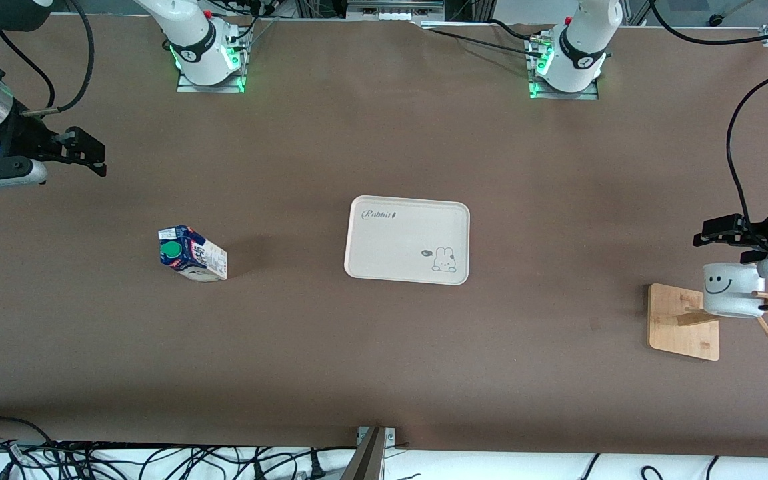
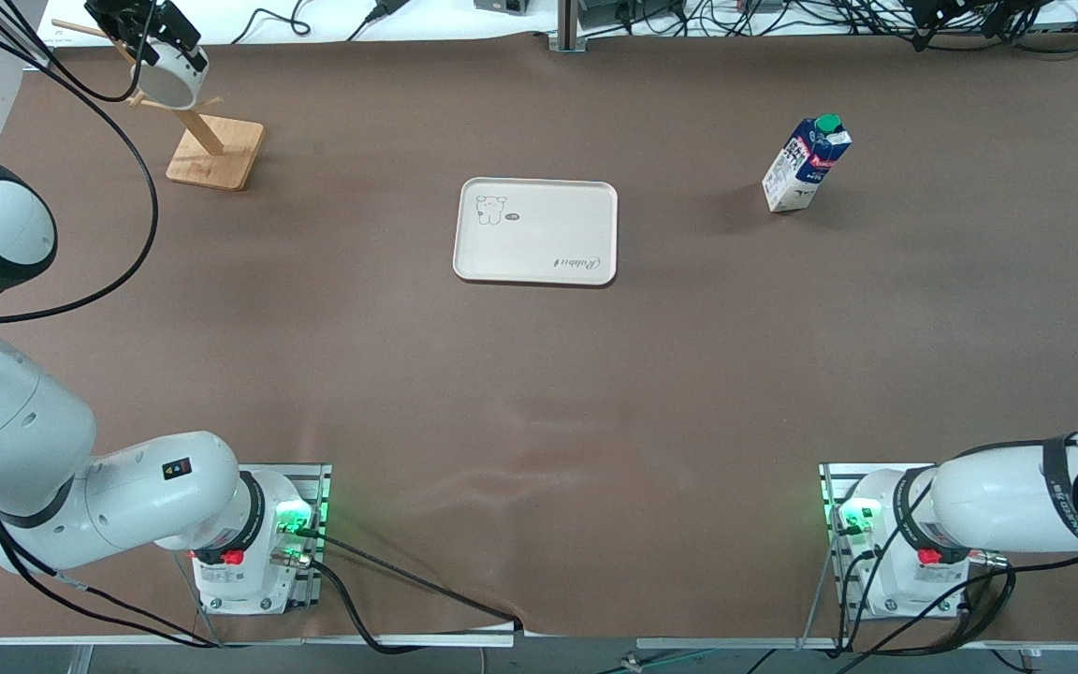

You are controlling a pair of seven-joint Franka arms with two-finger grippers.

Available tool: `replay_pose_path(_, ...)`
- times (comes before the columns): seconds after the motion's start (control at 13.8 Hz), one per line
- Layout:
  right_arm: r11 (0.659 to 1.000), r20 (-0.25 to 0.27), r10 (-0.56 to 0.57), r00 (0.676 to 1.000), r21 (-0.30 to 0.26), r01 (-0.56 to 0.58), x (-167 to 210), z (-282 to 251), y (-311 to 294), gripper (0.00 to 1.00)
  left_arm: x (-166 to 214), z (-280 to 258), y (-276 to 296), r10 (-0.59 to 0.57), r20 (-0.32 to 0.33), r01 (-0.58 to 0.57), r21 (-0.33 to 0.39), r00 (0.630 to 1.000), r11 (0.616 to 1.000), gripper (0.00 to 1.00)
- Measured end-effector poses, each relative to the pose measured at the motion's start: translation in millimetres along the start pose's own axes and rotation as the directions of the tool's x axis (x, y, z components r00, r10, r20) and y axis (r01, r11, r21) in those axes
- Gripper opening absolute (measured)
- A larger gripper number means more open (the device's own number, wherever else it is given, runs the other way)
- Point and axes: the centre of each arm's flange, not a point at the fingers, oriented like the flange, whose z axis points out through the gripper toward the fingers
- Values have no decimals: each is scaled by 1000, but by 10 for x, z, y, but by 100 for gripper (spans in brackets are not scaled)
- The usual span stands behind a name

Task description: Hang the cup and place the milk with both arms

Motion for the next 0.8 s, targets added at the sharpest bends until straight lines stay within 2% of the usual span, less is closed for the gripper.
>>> replay_pose_path(0.51, 1000, 14, 3, 1000, 3, -3, -16, 12, 5, 100, 88, -34, 318, -36, 14, 36, 3, 999, 999, 100)
replay_pose_path(0.8, 1000, 31, 6, 1000, 23, -7, -40, 19, -18, 100, 221, -127, 1052, -84, 54, 78, 112, 995, 991, 100)
